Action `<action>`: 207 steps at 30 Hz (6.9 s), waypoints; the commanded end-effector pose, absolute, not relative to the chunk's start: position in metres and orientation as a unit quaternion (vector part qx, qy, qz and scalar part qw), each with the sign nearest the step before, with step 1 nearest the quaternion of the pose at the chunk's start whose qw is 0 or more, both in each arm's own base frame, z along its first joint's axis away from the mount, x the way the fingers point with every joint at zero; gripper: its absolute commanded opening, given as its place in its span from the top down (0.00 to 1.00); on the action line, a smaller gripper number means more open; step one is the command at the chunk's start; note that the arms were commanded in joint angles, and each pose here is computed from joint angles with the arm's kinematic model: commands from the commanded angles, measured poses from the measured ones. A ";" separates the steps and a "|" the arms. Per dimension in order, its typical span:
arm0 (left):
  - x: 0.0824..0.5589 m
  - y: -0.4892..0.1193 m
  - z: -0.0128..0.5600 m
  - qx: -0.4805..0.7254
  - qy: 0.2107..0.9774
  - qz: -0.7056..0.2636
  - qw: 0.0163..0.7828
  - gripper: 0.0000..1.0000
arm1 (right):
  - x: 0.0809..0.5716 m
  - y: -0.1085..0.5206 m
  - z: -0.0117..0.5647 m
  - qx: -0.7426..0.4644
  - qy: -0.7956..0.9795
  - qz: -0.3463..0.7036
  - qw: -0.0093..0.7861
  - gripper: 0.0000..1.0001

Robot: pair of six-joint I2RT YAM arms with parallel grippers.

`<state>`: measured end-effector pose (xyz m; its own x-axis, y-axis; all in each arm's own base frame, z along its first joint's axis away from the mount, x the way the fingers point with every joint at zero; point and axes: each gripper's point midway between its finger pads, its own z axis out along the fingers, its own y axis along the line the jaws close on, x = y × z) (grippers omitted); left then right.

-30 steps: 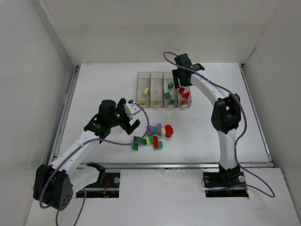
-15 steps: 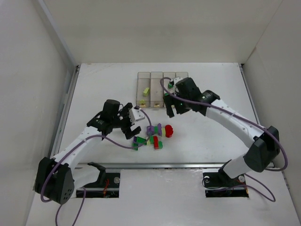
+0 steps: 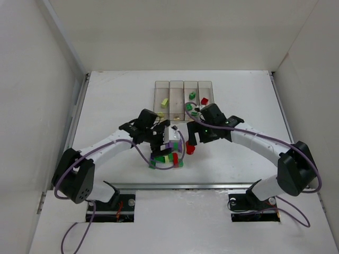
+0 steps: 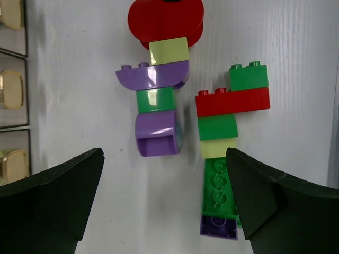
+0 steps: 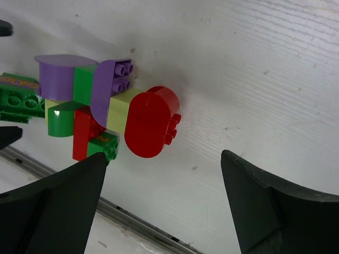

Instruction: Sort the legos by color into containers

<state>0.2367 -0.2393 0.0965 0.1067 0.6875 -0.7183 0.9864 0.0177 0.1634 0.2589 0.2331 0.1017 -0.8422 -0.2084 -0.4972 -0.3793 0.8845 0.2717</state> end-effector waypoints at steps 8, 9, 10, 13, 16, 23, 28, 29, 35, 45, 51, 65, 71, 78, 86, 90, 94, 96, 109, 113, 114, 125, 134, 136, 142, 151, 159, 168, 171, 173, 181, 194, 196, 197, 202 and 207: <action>0.257 -0.256 0.096 0.614 0.672 -0.226 0.347 0.20 | 0.267 0.240 0.118 -0.132 0.925 0.216 0.283 0.06; 0.259 -0.258 0.099 0.611 0.673 -0.227 0.350 0.21 | 0.269 0.241 0.116 -0.132 0.925 0.216 0.284 0.06; 0.261 -0.260 0.100 0.611 0.673 -0.227 0.350 0.24 | 0.269 0.241 0.116 -0.132 0.925 0.216 0.284 0.06; 0.263 -0.262 0.100 0.607 0.676 -0.229 0.349 0.27 | 0.270 0.242 0.114 -0.132 0.925 0.216 0.283 0.06; 0.262 -0.263 0.095 0.607 0.680 -0.234 0.338 0.29 | 0.271 0.245 0.115 -0.134 0.923 0.222 0.285 0.06; 0.246 -0.268 0.069 0.620 0.688 -0.245 0.287 0.34 | 0.270 0.250 0.108 -0.139 0.924 0.230 0.273 0.06; 0.250 -0.268 0.066 0.607 0.698 -0.238 0.296 0.42 | 0.270 0.250 0.108 -0.139 0.924 0.230 0.273 0.06; 0.250 -0.268 0.066 0.602 0.702 -0.240 0.294 0.49 | 0.270 0.250 0.108 -0.139 0.924 0.230 0.273 0.06; 0.255 -0.272 0.074 0.595 0.705 -0.243 0.302 0.84 | 0.269 0.251 0.105 -0.140 0.925 0.231 0.267 0.06; 0.268 -0.273 0.094 0.575 0.715 -0.224 0.329 1.00 | 0.275 0.239 0.118 -0.121 0.918 0.262 0.274 0.06; 0.276 -0.280 0.152 0.558 0.699 -0.230 0.383 1.00 | 0.287 0.238 0.169 -0.128 0.870 0.351 0.321 0.00; 0.270 -0.283 0.234 0.540 0.619 -0.241 0.517 1.00 | 0.280 0.244 0.262 -0.206 0.772 0.483 0.359 0.00; 0.262 -0.280 0.235 0.549 0.605 -0.242 0.523 1.00 | 0.276 0.244 0.272 -0.220 0.753 0.511 0.351 0.18; 0.264 -0.283 0.247 0.538 0.598 -0.248 0.540 1.00 | 0.279 0.246 0.267 -0.216 0.757 0.516 0.338 0.36; 0.263 -0.282 0.250 0.537 0.595 -0.248 0.544 1.00 | 0.285 0.247 0.271 -0.205 0.760 0.513 0.341 0.64; 0.261 -0.280 0.242 0.536 0.604 -0.251 0.534 1.00 | 0.286 0.247 0.274 -0.207 0.758 0.513 0.345 1.00; 0.255 -0.266 0.213 0.532 0.636 -0.234 0.507 1.00 | 0.294 0.231 0.263 -0.180 0.786 0.473 0.355 1.00; 0.253 -0.259 0.206 0.528 0.644 -0.224 0.507 1.00 | 0.295 0.221 0.250 -0.164 0.805 0.450 0.351 1.00; 0.249 -0.250 0.182 0.509 0.679 -0.218 0.482 1.00 | 0.331 0.191 0.247 -0.095 0.823 0.423 0.367 1.00; 0.249 -0.245 0.176 0.503 0.688 -0.212 0.479 1.00 | 0.341 0.184 0.244 -0.071 0.835 0.397 0.374 1.00; 0.250 -0.244 0.176 0.501 0.689 -0.209 0.480 1.00 | 0.344 0.185 0.246 -0.072 0.834 0.398 0.376 1.00; 0.254 -0.197 0.077 0.588 0.717 -0.075 0.368 1.00 | 0.336 0.191 0.246 -0.075 0.825 0.423 0.366 1.00; 0.253 -0.211 0.082 0.581 0.714 -0.108 0.375 0.46 | 0.328 0.199 0.234 -0.080 0.832 0.424 0.350 1.00; 0.256 -0.213 0.086 0.581 0.712 -0.108 0.380 0.28 | 0.326 0.198 0.238 -0.082 0.829 0.424 0.355 1.00; 0.274 -0.222 0.120 0.563 0.705 -0.099 0.419 0.11 | 0.322 0.200 0.242 -0.089 0.824 0.433 0.354 1.00; 0.288 -0.287 0.256 0.550 0.596 -0.202 0.550 0.00 | 0.302 0.249 0.268 -0.135 0.802 0.468 0.345 1.00; 0.270 -0.310 0.259 0.576 0.568 -0.246 0.534 0.03 | 0.287 0.282 0.270 -0.158 0.798 0.476 0.336 1.00; 0.254 -0.306 0.240 0.588 0.582 -0.267 0.494 0.27 | 0.286 0.290 0.279 -0.161 0.789 0.486 0.339 1.00; 0.256 -0.307 0.240 0.576 0.588 -0.271 0.499 0.36 | 0.285 0.294 0.284 -0.168 0.784 0.490 0.343 1.00; 0.258 -0.306 0.246 0.569 0.588 -0.268 0.509 0.42 | 0.285 0.294 0.284 -0.168 0.784 0.490 0.343 1.00; 0.267 -0.305 0.252 0.543 0.604 -0.260 0.522 0.87 | 0.275 0.303 0.284 -0.176 0.782 0.496 0.333 1.00; 0.254 -0.276 0.199 0.538 0.659 -0.227 0.475 1.00 | 0.340 0.239 0.295 -0.050 0.810 0.422 0.403 1.00; 0.252 -0.274 0.192 0.539 0.664 -0.227 0.466 1.00 | 0.361 0.218 0.300 -0.016 0.816 0.396 0.422 1.00; 0.253 -0.273 0.192 0.537 0.666 -0.222 0.467 1.00 | 0.366 0.214 0.298 -0.013 0.819 0.389 0.421 1.00; 0.259 -0.270 0.199 0.527 0.671 -0.209 0.478 1.00 | 0.389 0.205 0.286 0.001 0.834 0.354 0.424 1.00; 0.277 -0.267 0.198 0.507 0.682 -0.185 0.495 1.00 | 0.427 0.165 0.242 0.071 0.880 0.211 0.420 0.99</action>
<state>0.2633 -0.2676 0.1807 -0.0141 0.5441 -0.8389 0.9073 0.3595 0.2179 0.4059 0.1967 0.2618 -0.6627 0.3027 -0.6850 -0.2133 0.8006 0.5600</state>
